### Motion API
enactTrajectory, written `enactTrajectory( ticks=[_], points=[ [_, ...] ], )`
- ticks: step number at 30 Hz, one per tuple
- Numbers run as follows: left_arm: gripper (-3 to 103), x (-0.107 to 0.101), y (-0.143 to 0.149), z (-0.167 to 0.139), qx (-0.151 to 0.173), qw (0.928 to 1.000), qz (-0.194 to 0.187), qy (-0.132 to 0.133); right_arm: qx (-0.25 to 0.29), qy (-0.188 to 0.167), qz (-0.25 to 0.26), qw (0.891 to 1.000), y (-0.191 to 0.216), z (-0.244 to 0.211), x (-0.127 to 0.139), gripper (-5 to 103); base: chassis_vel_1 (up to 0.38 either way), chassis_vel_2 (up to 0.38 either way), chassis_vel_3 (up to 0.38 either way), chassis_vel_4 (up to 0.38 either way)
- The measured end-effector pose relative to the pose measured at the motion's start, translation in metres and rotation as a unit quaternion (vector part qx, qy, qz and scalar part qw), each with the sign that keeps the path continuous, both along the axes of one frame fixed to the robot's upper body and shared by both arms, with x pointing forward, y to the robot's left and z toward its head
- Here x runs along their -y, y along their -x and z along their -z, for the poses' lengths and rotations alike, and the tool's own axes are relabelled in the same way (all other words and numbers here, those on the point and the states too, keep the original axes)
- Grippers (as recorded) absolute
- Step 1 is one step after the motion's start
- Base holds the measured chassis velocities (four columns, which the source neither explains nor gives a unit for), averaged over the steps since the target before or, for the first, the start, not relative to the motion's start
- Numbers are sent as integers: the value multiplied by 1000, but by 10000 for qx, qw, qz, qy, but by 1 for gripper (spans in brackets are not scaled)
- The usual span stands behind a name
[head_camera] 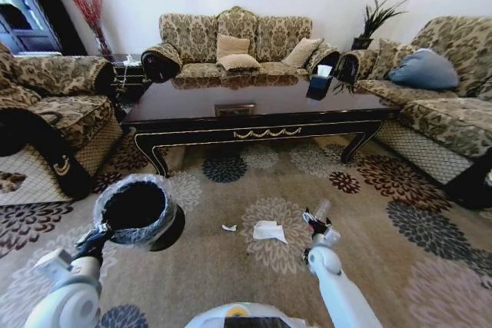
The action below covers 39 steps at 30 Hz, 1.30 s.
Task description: Move to the front of the table and pick up the trash from the floor, then place it into the trash bin.
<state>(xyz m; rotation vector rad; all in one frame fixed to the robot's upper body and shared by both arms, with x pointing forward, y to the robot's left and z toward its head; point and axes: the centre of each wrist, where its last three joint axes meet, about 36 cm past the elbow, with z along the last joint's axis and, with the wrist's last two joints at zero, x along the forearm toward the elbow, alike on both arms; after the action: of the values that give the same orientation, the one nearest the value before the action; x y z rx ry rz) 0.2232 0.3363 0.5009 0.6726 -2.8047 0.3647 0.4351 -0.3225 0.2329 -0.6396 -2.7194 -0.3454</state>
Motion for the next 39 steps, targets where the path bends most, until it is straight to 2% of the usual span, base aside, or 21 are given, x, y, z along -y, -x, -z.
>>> enactTrajectory(
  ticks=[5, 13, 24, 25, 27, 28, 29, 30, 32, 36, 37, 39],
  points=[
    [4, 14, 15, -12, 31, 10000, -8, -4, -283, 103, 150, 9994, -23, 20, 15, 100, 0, 0, 0, 0],
    [4, 31, 22, -20, 79, 10000, 40, 29, -650, 195, 534, 9963, -48, 39, 25, 100, 0, 0, 0, 0],
    [4, 34, 25, -17, -19, 10000, -19, -4, -778, 152, 530, 9954, -66, 52, 32, 102, 0, 0, 0, 0],
    [4, 34, 25, -17, -31, 10000, -24, 0, -796, 158, 515, 9954, -68, 53, 32, 97, 0, 0, 0, 0],
    [4, 34, 25, -17, -34, 10000, -27, 1, -805, 162, 510, 9953, -68, 53, 32, 97, 0, 0, 0, 0],
    [4, 34, 25, -16, -41, 10000, -33, 5, -870, 179, 489, 9948, -70, 54, 32, 87, 0, 0, 0, 0],
    [4, 34, 25, -16, -44, 10000, -32, 7, -945, 183, 469, 9943, -70, 55, 32, 87, 0, 0, 0, 0],
    [4, 34, 25, -16, -47, 10000, -31, 9, -1042, 182, 441, 9934, -69, 56, 32, 82, 0, 0, 0, 0],
    [4, 34, 25, -16, -49, 10000, -31, 10, -1079, 181, 430, 9931, -69, 56, 31, 82, 0, 0, 0, 0],
    [4, 34, 26, -15, -56, 10000, -33, 7, -1354, 242, 338, 9899, -63, 62, 31, 60, 0, 0, 0, 0],
    [4, 34, 26, -15, -56, 10000, -33, 7, -1354, 242, 338, 9899, -63, 62, 31, 60, 0, 0, 0, 0],
    [4, 35, 25, -15, -57, 10000, -20, 25, -1408, 269, 321, 9891, -58, 65, 32, 49, 0, 0, 0, 0]
  ],
)
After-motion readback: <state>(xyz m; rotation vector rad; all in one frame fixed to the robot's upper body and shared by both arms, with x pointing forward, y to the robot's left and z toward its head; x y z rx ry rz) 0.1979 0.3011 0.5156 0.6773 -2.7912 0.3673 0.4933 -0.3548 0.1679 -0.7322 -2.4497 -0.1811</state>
